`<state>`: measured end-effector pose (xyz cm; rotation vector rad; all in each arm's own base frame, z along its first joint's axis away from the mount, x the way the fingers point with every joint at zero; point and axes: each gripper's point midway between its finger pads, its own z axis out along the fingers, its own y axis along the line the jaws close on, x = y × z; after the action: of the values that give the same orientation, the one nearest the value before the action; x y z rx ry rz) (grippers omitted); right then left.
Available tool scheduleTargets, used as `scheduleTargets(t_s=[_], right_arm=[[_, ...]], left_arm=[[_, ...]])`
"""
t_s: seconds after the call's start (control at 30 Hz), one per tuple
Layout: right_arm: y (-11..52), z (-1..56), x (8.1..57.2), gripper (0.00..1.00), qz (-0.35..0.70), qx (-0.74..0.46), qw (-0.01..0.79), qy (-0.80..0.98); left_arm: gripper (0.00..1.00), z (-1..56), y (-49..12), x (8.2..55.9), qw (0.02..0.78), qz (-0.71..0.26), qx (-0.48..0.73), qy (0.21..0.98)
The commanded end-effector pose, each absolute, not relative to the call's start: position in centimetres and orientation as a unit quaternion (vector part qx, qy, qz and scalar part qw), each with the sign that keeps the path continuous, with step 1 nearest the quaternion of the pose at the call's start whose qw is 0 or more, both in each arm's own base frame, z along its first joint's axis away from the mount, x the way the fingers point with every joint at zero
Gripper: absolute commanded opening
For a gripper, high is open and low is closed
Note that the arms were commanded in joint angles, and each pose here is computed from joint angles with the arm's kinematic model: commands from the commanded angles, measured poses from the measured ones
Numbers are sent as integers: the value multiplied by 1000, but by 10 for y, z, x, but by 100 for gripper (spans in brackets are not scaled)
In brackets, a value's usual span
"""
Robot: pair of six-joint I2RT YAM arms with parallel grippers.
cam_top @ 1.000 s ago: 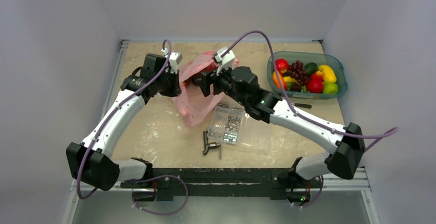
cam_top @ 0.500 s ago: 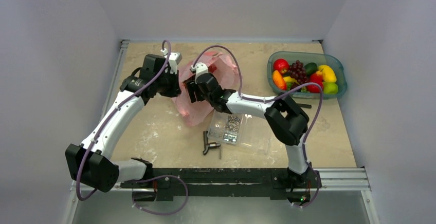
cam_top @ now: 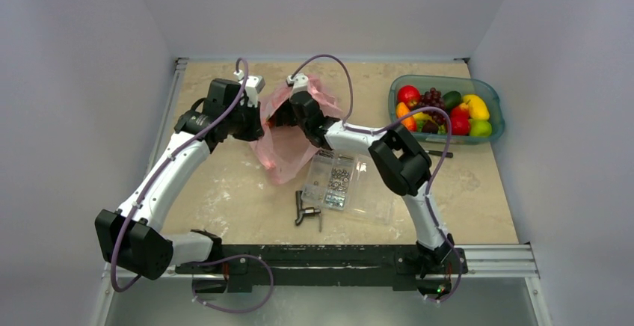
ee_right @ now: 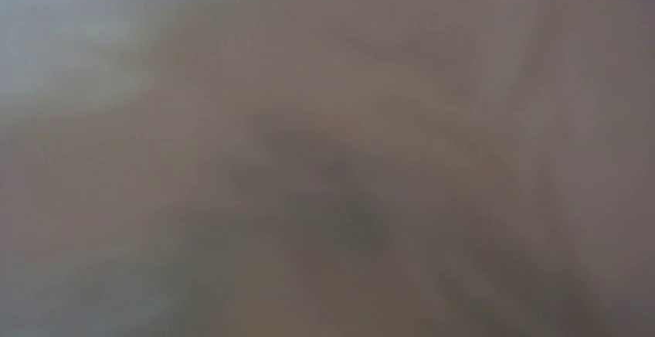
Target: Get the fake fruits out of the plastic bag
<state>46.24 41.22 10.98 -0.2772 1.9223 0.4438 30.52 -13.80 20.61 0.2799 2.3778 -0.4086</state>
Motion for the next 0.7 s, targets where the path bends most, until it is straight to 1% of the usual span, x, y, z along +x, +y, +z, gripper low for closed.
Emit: scheduleTargets(t_s=[0.0,0.2,0.33,0.47,0.67], right_arm=[[424,131,483,83,217,-92,560,794],[435,111,491,83,216,-87,540,809],[436,99,492,81,209,-85,526,820],[431,91,490,77,197,-84,518,828],[434,71,487,82,187,-99,496,842]], left_arm=[[0,217,-140,310,371,-168,104,907],[0,215,-140,310,369,-168,105,908],[0,215,-140,310,368,-168,104,909],[0,215,-140,310,369,-168,105,908],[0,215,-141,310,367,-170,106,908]])
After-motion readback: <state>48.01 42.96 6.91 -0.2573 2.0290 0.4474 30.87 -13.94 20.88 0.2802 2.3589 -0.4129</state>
